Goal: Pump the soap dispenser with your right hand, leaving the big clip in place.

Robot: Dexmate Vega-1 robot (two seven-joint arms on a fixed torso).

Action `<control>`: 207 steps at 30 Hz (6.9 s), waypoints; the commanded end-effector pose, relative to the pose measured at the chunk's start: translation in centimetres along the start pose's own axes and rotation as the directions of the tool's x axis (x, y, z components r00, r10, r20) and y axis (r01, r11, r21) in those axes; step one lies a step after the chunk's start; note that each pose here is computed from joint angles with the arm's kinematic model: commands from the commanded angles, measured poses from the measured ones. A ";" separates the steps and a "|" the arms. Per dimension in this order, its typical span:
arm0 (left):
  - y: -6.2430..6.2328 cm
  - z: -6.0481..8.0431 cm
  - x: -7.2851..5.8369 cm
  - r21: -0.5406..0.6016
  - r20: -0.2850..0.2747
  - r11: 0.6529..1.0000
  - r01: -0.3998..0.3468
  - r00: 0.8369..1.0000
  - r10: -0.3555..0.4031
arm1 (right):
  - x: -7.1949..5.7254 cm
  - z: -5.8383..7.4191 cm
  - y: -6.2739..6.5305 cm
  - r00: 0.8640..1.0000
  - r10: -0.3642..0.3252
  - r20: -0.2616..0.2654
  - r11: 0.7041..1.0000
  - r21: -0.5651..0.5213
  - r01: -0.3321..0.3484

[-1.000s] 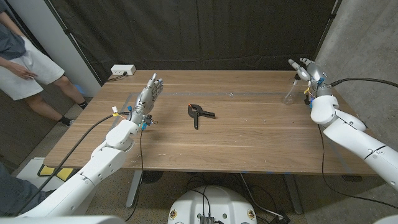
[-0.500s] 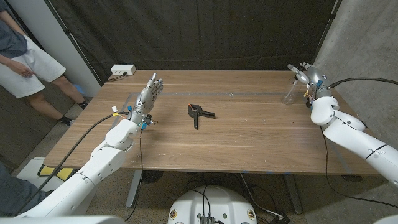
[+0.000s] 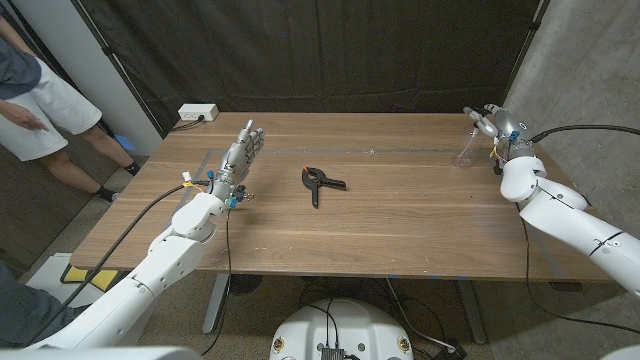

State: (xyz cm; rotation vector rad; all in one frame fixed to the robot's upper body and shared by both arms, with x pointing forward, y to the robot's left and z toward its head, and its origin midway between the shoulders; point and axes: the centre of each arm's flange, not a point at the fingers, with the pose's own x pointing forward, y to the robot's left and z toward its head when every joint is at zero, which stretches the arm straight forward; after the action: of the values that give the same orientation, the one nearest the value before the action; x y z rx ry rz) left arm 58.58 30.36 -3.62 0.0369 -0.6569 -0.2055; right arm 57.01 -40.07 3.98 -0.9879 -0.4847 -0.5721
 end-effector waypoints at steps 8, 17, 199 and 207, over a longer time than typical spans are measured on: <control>0.2 -0.4 0.3 -0.011 -0.010 1.000 -0.003 1.000 0.003 | -0.1 0.6 0.7 1.000 0.013 -0.017 0.998 -0.056 -0.014; 0.3 -0.4 0.6 -0.012 -0.011 1.000 0.001 1.000 -0.001 | -0.1 0.5 0.9 0.999 0.015 -0.033 0.998 -0.064 -0.017; 0.2 0.3 3.3 0.011 -0.021 0.998 0.055 0.998 -0.055 | -2.8 5.8 -1.4 0.957 -0.190 0.218 0.939 0.325 0.112; 0.3 0.0 3.1 0.000 -0.020 0.998 0.057 0.998 -0.057 | -3.1 6.0 -0.5 0.951 -0.177 0.252 0.894 0.446 0.048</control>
State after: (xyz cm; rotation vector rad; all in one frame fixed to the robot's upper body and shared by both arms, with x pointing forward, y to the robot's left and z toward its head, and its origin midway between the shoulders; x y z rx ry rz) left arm 60.98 29.95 -1.62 0.0586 -0.6377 -0.2491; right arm 53.47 -35.13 6.43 -0.7476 -0.8419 -0.4998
